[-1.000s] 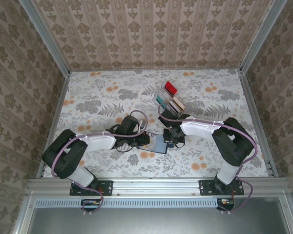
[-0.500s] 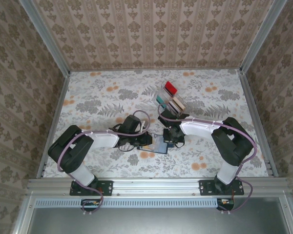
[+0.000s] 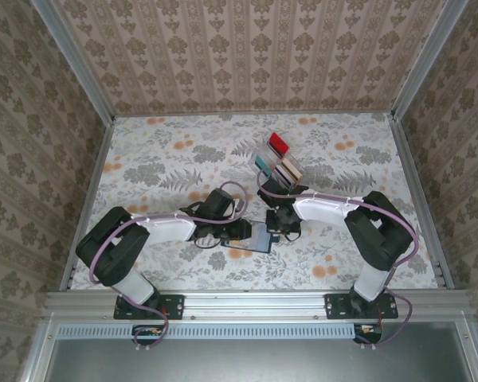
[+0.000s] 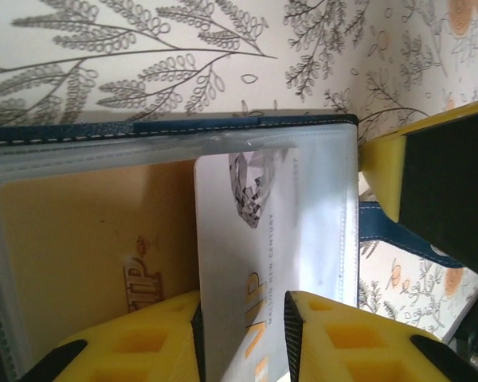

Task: Put the credit cards into the card holder
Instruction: Insert the credit card into the card slot.

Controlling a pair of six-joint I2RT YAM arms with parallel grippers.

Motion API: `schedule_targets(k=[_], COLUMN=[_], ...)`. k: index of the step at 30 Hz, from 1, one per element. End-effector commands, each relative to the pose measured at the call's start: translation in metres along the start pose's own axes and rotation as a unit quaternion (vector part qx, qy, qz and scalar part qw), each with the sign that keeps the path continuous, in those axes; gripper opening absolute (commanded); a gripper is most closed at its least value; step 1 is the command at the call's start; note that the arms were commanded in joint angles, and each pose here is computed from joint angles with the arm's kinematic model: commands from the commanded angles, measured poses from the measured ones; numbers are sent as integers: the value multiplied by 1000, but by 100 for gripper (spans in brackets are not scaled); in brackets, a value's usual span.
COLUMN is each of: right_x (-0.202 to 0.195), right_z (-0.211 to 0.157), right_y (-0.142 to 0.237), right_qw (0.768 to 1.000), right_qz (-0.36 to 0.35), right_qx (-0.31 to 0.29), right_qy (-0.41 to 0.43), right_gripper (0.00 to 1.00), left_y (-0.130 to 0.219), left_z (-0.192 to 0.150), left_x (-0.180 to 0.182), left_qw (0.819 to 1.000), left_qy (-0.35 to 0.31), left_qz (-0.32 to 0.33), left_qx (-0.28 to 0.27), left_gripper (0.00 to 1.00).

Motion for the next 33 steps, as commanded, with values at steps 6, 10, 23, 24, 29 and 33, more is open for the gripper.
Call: schedule_targets(k=[6,10,23,24,29,33], right_x=[32,44,44,42,43,49], right_z=[-2,-4,-5,-7,-7,-6], right_y=[-30,-29,-33,-35,-35,-33], right_qw=[998,996,997,997,997,996], right_qz=[58,85,74,72,74,91], right_qx=[5,11,7,10,10,10], right_qy=[11,17,3,3,3,8], right_gripper=[9,9,9,9,9,8], left_y=[1,-5,8,9,9,9], left_z=[-6,-10,-6,-5,-6,-7], left_x=[8,4,3,4,6,6], left_qw=[998,998,997,996,996,994], left_qy=[-27,-23,-34,-36,-40,-50], left_qz=[48,43,72,76,84,100], left_qx=[18,37,13,12,15,19], left_gripper=[21,21,42,42,42,42])
Point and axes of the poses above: each hand's point on the last joint's axis, 136 mm out from that joint toward the fingers, its own y axis back along the fingers, its own x axis along the line the jaws close on, z = x × y, the point moved 1 cm from there along y, back along the fingers, and after that the axes turned 5 degrees about y, right-handed, at the moved point
